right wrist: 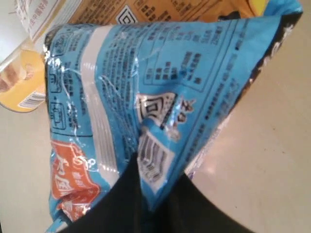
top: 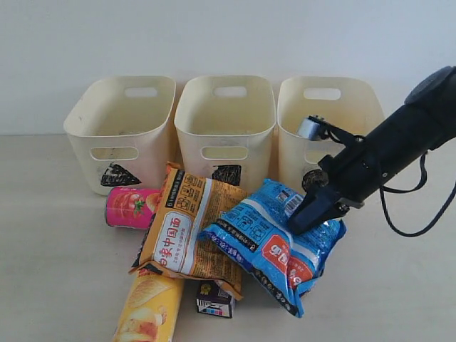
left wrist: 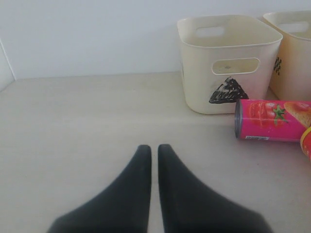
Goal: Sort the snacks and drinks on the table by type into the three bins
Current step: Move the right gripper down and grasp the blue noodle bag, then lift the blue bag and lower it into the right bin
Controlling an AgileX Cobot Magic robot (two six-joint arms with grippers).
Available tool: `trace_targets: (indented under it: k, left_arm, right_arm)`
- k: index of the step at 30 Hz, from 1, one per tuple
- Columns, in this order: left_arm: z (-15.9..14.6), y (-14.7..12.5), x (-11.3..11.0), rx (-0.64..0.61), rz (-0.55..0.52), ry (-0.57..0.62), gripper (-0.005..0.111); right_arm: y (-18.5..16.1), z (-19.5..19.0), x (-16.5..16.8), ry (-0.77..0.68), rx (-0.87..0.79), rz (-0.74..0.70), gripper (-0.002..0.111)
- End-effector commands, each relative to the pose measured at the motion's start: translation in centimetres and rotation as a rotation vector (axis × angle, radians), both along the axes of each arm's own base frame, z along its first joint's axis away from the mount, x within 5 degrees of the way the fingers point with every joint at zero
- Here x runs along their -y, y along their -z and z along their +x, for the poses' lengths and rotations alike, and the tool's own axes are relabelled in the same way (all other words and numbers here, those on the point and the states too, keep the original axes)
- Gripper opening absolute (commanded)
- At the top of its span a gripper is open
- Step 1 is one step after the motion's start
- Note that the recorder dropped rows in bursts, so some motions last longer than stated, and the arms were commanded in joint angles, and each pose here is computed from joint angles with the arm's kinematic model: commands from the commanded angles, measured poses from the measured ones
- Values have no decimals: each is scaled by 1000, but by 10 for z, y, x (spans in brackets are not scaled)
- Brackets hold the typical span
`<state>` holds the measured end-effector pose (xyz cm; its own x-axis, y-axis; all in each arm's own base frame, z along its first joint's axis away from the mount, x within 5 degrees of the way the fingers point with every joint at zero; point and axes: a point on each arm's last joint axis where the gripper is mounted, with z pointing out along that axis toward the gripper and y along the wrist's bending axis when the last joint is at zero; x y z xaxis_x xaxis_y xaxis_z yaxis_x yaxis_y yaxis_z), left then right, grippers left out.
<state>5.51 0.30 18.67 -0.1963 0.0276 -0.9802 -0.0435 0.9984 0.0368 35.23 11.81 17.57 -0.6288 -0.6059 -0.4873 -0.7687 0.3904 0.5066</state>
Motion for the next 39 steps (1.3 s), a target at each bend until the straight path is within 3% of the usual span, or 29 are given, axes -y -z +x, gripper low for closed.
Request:
trace_targets:
  k: [1, 10, 26, 33, 39]
  left_arm:
    - [0, -2, 1, 14, -12, 6, 4]
    - [0, -2, 1, 14, -12, 6, 4]
    - [0, -2, 1, 14, -12, 6, 4]
    - [0, -2, 1, 14, -12, 6, 4]
    - [0, -2, 1, 14, -12, 6, 4]
  right_arm:
    - [-24, -7, 2, -41, 22, 1, 0]
    - [-49, -13, 3, -41, 92, 8, 0]
    - [-135, -36, 6, -38, 354, 53, 0]
    - [-165, -16, 7, 114, 494, 49, 0]
    - [-187, 8, 15, 335, 702, 24, 0]
